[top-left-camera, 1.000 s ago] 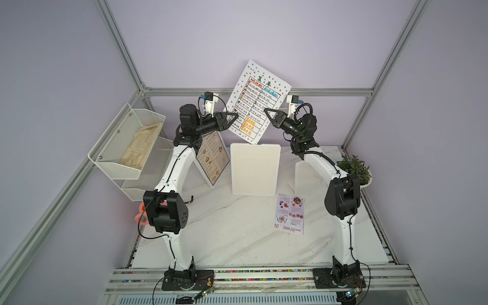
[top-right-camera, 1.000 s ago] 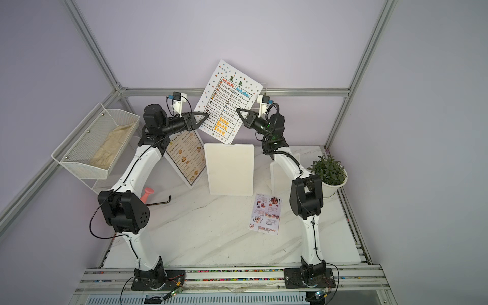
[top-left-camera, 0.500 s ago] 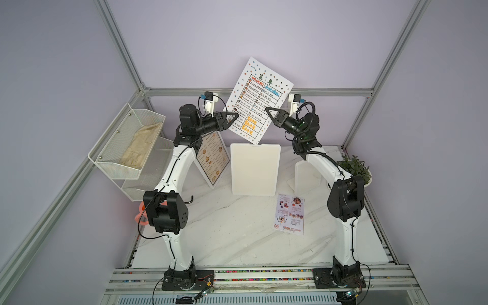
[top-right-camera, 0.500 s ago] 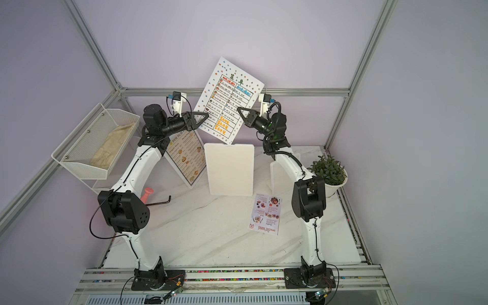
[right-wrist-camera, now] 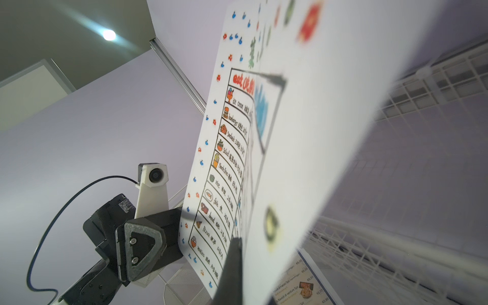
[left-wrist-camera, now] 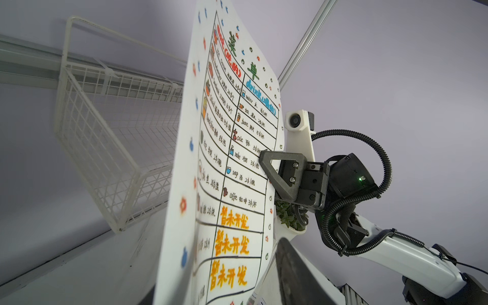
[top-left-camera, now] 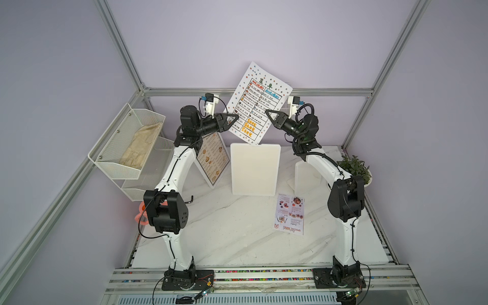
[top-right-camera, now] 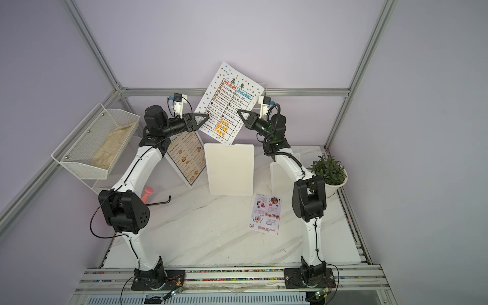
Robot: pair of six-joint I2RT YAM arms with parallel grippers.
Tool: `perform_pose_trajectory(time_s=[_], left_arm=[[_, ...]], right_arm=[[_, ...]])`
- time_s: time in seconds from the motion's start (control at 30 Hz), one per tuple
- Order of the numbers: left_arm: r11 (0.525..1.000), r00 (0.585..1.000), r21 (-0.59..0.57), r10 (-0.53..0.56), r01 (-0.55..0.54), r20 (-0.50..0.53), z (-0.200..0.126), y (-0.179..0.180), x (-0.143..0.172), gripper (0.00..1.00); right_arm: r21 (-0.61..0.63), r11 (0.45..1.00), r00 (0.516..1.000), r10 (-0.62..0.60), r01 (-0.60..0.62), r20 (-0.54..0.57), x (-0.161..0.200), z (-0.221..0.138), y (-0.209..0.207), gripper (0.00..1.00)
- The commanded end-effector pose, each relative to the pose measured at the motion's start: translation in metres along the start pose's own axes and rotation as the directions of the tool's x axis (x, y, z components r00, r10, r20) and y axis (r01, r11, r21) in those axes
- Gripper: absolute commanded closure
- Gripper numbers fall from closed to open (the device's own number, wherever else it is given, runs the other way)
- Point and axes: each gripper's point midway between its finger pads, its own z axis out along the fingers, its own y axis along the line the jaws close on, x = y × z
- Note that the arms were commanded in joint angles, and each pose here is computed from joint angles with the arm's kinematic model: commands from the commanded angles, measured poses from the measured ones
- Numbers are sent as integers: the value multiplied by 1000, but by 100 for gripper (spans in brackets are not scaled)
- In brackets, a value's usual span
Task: Insert the menus into the narrow rack
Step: Insert the menu into the narrow rack.
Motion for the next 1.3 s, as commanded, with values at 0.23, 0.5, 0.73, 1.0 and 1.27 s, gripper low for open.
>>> perform_pose_trajectory(time_s=[0.23, 0.5, 0.73, 1.0, 1.27], left_arm=[[999, 1000, 36, 10, -11, 11, 2, -9, -3, 47], [999, 1000, 45, 5, -5, 5, 7, -9, -1, 46], [999, 1000, 51, 4, -4, -1, 10, -9, 1, 46], [999, 1000, 54, 7, -7, 3, 10, -11, -1, 46], [998, 1000, 57, 9, -9, 5, 10, -12, -3, 46]], right_arm=[[-6, 998, 997, -55, 55, 59, -28, -10, 24, 100], [9, 999, 996, -54, 54, 64, -29, -13, 22, 100], [17, 998, 996, -58, 57, 65, -29, -15, 22, 100], [31, 998, 994, -63, 61, 84, -33, -16, 20, 100], [21, 999, 994, -27, 25, 101, -34, -14, 17, 100]])
